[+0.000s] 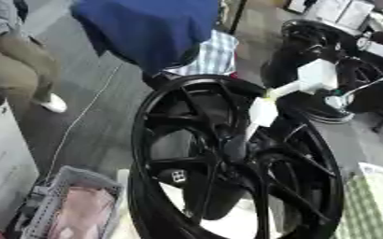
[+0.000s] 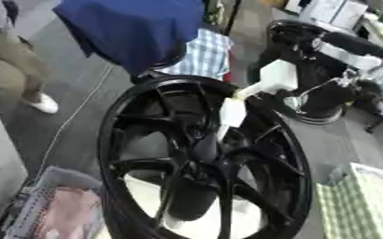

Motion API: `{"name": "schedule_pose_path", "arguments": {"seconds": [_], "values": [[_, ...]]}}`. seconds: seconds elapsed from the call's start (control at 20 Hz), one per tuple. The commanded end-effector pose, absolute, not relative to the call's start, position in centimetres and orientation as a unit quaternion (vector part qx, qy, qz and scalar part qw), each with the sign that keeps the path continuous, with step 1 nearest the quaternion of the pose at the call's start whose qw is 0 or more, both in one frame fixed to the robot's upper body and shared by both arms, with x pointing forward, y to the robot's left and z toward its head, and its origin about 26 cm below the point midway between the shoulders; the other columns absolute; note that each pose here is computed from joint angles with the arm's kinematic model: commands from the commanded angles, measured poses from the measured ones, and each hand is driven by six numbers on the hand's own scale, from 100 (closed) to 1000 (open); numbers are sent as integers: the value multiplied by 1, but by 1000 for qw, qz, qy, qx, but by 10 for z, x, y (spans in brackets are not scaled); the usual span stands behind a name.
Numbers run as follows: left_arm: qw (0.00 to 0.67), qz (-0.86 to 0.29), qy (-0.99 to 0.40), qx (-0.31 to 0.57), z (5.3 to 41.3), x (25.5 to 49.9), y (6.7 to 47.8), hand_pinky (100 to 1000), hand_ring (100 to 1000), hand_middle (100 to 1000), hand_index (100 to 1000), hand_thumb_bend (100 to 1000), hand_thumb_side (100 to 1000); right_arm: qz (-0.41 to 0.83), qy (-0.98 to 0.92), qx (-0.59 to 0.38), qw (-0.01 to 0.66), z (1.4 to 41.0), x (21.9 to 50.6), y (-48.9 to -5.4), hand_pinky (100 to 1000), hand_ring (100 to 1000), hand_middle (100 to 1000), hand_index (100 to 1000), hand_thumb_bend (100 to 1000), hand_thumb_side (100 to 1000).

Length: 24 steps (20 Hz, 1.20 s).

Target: Pull the pin out of the wheel hub.

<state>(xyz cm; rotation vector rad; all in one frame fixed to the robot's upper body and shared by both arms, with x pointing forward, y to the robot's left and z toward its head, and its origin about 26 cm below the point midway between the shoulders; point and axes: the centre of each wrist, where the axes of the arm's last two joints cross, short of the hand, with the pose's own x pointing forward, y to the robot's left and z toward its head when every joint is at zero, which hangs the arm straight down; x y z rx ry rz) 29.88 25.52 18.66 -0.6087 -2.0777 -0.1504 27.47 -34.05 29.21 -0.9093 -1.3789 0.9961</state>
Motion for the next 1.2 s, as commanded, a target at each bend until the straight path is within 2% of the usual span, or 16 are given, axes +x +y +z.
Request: {"name": "schedule_pose_path", "arguments": {"seconds": [0.05,0.1,0.15,0.25,1.0,1.2], "values": [[456,-65,-855,-240,194,297,258,851,720,636,824,159,692,407,-583,-428,558,314,271,-344,747,561,271,300,126,100],[456,-65,-855,-239,194,297,258,851,720,637,824,156,693,401,-581,-437,558,316,270,-345,751,562,273,301,100,109],[455,-64,-856,-238,194,297,258,851,720,637,824,159,692,394,-579,-446,557,318,270,-346,752,563,271,301,144,100],[454,-62,-857,-235,194,297,259,851,720,637,824,159,692,379,-573,-466,558,322,269,-349,753,562,271,300,149,100],[446,-46,-868,-215,194,296,266,851,721,637,825,150,689,252,-528,-573,574,331,262,-367,731,547,269,311,120,100],[445,-40,-870,-208,194,296,269,851,721,636,825,149,688,181,-499,-619,578,325,265,-390,707,537,270,312,100,100]]}}
